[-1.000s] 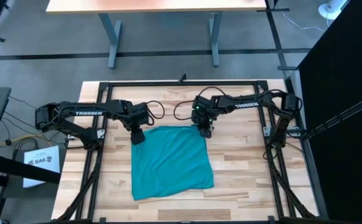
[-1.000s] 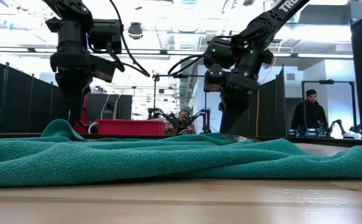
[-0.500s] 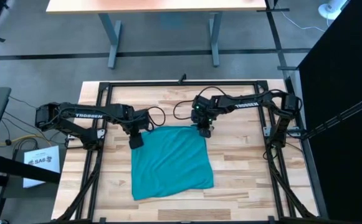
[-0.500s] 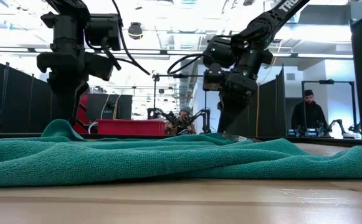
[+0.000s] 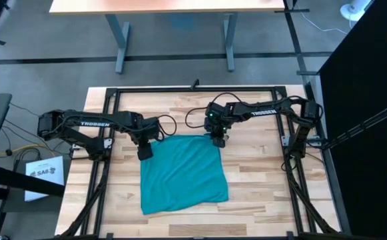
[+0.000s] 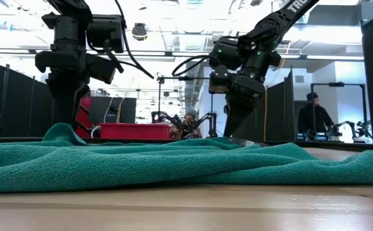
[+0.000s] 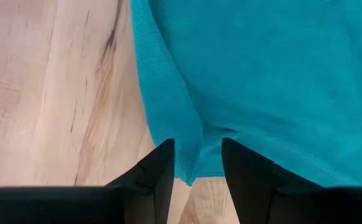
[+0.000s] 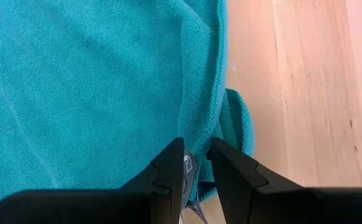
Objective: Roll towel
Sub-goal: Roll the blue towel
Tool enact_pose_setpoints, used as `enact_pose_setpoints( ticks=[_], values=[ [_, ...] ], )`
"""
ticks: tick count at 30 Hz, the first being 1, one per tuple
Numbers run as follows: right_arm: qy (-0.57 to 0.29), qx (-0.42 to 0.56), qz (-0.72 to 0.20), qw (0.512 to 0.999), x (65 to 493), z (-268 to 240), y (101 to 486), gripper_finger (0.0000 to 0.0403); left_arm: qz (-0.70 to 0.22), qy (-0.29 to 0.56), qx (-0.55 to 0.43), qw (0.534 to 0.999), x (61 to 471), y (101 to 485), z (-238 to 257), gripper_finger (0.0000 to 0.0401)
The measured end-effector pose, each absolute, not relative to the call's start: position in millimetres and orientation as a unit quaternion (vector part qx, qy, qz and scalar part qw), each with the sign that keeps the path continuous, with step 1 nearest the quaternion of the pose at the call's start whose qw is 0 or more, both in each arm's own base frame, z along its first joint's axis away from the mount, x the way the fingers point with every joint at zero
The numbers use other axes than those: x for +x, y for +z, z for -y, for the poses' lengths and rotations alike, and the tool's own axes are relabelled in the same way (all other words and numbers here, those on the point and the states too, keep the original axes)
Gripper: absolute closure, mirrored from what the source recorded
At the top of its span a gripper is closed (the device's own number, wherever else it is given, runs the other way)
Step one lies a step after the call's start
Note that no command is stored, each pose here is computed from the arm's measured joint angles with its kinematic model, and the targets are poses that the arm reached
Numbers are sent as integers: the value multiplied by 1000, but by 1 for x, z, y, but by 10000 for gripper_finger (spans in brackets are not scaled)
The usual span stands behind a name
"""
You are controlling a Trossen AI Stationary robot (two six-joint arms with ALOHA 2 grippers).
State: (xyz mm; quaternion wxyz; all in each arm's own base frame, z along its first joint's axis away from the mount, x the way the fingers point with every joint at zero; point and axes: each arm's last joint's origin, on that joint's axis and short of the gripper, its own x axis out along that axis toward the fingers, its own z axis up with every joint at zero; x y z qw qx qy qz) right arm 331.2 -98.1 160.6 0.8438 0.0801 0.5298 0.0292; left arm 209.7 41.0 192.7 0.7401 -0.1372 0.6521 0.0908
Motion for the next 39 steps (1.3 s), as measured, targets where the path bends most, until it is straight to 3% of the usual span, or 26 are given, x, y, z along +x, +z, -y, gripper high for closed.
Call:
enact_pose_setpoints(
  ticks=[11, 14, 18, 30, 36, 39],
  values=[
    [29, 79, -528, 845, 332, 98, 161, 335, -688, 84, -139, 707, 218, 173, -42, 286],
    [29, 79, -528, 845, 332, 98, 161, 335, -688, 82, -137, 708, 217, 174, -42, 313],
    [30, 79, -529, 844, 331, 98, 161, 335, -687, 80, -135, 710, 217, 175, -42, 381],
    [38, 75, -533, 842, 333, 91, 161, 336, -685, 78, -133, 712, 217, 175, -42, 400],
    [38, 73, -528, 846, 334, 92, 161, 393, -685, 78, -133, 712, 217, 175, -42, 401],
    [31, 82, -528, 845, 333, 94, 161, 400, -684, 78, -133, 713, 217, 175, -42, 401]
  ],
)
